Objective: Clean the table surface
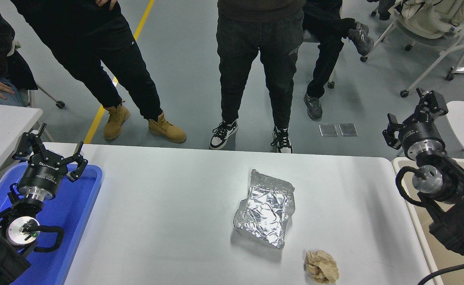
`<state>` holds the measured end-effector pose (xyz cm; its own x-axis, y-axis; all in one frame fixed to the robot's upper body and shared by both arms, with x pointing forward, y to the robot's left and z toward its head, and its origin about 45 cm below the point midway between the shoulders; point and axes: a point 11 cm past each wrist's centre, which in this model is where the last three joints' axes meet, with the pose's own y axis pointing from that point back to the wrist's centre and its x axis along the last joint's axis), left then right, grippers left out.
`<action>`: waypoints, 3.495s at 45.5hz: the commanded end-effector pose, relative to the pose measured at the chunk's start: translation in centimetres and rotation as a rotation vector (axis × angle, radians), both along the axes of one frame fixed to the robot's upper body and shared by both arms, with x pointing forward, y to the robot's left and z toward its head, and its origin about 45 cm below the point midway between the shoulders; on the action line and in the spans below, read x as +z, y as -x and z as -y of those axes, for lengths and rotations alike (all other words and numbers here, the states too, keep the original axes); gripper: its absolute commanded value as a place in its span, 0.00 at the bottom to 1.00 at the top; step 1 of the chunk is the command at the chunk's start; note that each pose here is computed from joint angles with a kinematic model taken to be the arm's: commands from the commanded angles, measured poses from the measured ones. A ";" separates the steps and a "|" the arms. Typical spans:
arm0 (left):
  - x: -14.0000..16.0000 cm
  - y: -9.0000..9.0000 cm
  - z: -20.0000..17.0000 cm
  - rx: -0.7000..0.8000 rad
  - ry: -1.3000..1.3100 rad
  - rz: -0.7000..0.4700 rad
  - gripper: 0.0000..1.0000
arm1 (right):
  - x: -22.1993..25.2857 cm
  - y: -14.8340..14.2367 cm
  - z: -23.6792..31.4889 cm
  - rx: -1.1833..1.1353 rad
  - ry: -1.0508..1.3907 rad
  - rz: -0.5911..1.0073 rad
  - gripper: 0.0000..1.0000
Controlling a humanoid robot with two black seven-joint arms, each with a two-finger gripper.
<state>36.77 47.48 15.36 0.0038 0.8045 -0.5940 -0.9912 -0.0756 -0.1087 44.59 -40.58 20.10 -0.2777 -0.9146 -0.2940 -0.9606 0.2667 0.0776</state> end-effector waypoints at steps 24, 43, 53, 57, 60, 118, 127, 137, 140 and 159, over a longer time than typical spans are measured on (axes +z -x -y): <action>0.0 0.0 0.0 0.000 0.000 0.000 1.00 | 1.5 -1.8 0.1 0.210 0.489 -0.150 0.98; 0.0 0.0 0.0 0.000 0.000 0.000 1.00 | 1.5 -2.7 -4.5 0.691 0.986 -0.316 0.98; 0.0 0.0 0.0 0.000 0.000 0.000 1.00 | 2.9 -2.7 -4.8 0.888 1.100 -0.401 0.98; 0.0 0.0 0.0 0.000 0.000 0.000 1.00 | 3.2 -2.4 -4.7 0.947 1.134 -0.429 0.98; 0.0 0.0 0.0 0.000 0.000 0.000 1.00 | 3.0 -1.7 -5.0 1.029 1.169 -0.454 0.98; 0.0 0.0 0.0 0.000 0.000 0.000 1.00 | -4.2 9.7 -10.8 1.396 1.167 -0.471 0.98; 0.0 0.0 0.0 0.000 0.000 0.000 1.00 | -3.9 10.7 -13.9 1.452 1.104 -0.400 0.98; 0.0 0.0 0.0 0.000 0.000 0.000 1.00 | -4.5 10.2 -16.4 1.434 1.128 -0.327 0.97; 0.0 0.0 0.0 0.000 0.000 0.000 1.00 | -4.7 9.7 -16.4 1.402 1.151 -0.318 0.97; 0.0 0.0 0.0 0.000 0.000 0.000 1.00 | -8.8 9.9 -17.4 1.401 1.183 -0.364 0.96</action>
<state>36.78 47.47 15.36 0.0038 0.8044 -0.5941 -0.9912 -0.0755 -0.1087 35.00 -24.34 13.07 0.8634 -0.1728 0.4740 -0.4852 -0.5422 0.6860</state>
